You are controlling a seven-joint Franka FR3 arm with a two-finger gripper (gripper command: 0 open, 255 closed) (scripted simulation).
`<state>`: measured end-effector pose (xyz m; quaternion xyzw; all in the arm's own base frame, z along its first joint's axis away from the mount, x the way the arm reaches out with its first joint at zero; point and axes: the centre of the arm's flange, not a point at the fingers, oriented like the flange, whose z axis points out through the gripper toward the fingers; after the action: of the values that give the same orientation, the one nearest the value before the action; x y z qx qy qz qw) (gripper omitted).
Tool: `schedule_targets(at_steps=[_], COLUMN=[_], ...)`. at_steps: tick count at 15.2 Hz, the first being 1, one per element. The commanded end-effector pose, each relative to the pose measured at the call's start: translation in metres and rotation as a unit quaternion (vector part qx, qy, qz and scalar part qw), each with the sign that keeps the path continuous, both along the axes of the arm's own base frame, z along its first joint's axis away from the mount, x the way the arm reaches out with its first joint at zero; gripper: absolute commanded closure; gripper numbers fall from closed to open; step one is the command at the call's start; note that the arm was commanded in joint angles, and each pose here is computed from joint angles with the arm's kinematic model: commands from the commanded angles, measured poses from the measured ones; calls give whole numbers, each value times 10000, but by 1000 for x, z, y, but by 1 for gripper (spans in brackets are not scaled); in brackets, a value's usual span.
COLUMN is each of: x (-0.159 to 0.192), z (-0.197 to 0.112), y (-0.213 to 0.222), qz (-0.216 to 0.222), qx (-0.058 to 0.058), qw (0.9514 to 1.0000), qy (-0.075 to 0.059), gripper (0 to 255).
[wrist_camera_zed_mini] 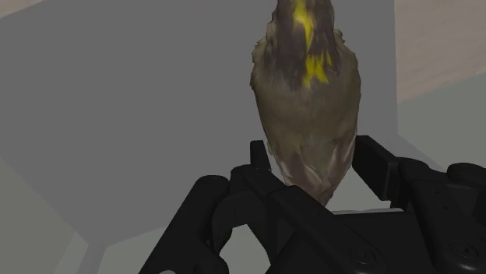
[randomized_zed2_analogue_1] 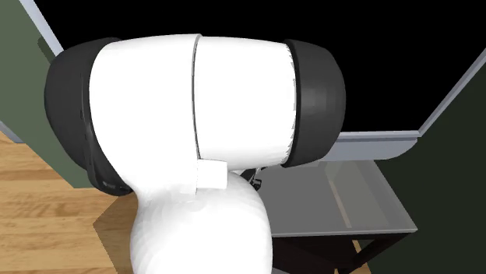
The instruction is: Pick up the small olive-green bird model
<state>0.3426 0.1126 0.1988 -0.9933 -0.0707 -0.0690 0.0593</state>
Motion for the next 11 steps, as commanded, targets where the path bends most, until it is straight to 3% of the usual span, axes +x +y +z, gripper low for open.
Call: schedule_targets(at_steps=[1, 11], x=[0, 0], z=[0, 41], y=[0, 0], qz=[0, 0], qx=[-2, -1], qw=[10000, 10000], qy=[7, 7], gripper=[255, 255])
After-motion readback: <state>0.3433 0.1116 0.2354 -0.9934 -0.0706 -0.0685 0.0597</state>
